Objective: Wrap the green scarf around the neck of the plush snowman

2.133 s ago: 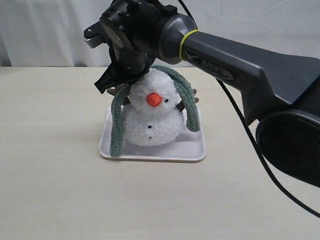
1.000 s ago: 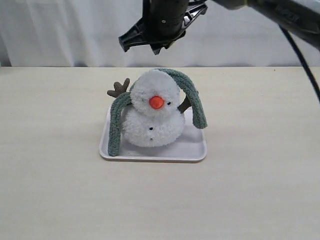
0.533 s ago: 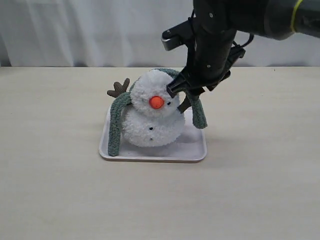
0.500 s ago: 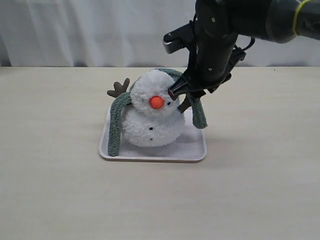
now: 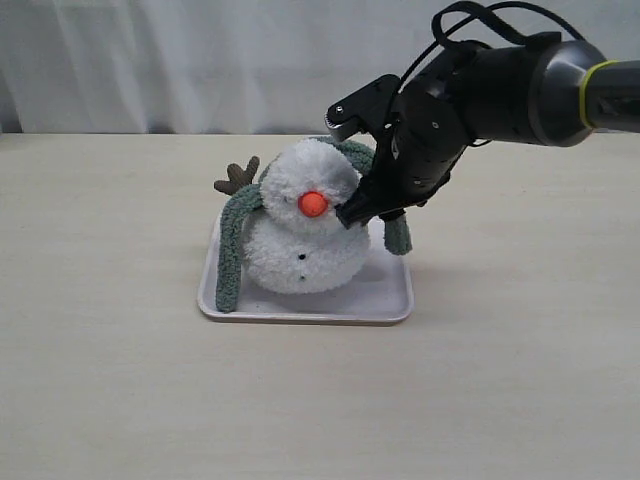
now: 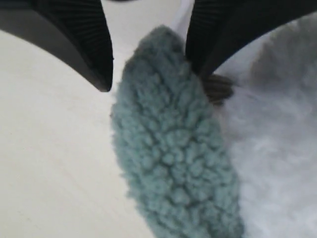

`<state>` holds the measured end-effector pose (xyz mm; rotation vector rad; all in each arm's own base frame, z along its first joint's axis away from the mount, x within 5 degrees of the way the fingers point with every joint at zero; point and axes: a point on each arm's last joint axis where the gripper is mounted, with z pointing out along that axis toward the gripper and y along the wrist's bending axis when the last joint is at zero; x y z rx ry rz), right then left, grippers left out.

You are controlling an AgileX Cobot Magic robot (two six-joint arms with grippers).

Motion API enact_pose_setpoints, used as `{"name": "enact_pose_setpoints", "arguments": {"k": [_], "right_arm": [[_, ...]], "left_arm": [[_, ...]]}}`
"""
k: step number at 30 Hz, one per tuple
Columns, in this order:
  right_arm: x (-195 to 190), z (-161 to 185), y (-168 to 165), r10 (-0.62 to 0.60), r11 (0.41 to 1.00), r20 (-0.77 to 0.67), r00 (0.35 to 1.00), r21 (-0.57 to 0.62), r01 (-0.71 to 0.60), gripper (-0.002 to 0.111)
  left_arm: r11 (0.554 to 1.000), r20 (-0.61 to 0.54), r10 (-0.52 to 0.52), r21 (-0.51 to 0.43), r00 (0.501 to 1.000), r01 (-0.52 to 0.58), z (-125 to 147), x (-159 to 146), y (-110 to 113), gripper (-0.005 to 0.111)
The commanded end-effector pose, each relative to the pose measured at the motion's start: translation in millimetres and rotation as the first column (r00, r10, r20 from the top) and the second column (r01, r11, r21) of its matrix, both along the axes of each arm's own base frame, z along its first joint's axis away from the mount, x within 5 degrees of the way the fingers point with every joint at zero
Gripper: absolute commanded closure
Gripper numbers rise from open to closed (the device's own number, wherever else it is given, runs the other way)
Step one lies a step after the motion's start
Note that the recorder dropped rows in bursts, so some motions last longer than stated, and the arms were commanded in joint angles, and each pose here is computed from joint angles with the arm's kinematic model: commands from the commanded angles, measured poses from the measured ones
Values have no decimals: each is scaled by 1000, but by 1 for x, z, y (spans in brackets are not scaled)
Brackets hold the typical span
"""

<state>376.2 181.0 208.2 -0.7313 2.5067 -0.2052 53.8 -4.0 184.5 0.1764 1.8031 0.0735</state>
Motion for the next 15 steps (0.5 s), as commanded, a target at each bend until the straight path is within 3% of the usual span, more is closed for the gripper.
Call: {"name": "enact_pose_setpoints", "arguments": {"k": [1,5,11,15], "right_arm": [[0,-2,1,11,999,21,1000,40,-12,75],[-2,-4,-2,-4,1000,-10,1000,17,4,103],[-8,-4,0,-34,999,-90,995,28,37,104],[-16,0,5,-1,998,-216,976,58,14,104]], "left_arm": [[1000,8,-3,-9,1000,3,0,0,0,107],[1000,8,-3,-9,1000,3,0,0,0,107],[1000,8,-3,-9,1000,3,0,0,0,107],[1000,5,-3,-9,1000,3,0,0,0,107]]}}
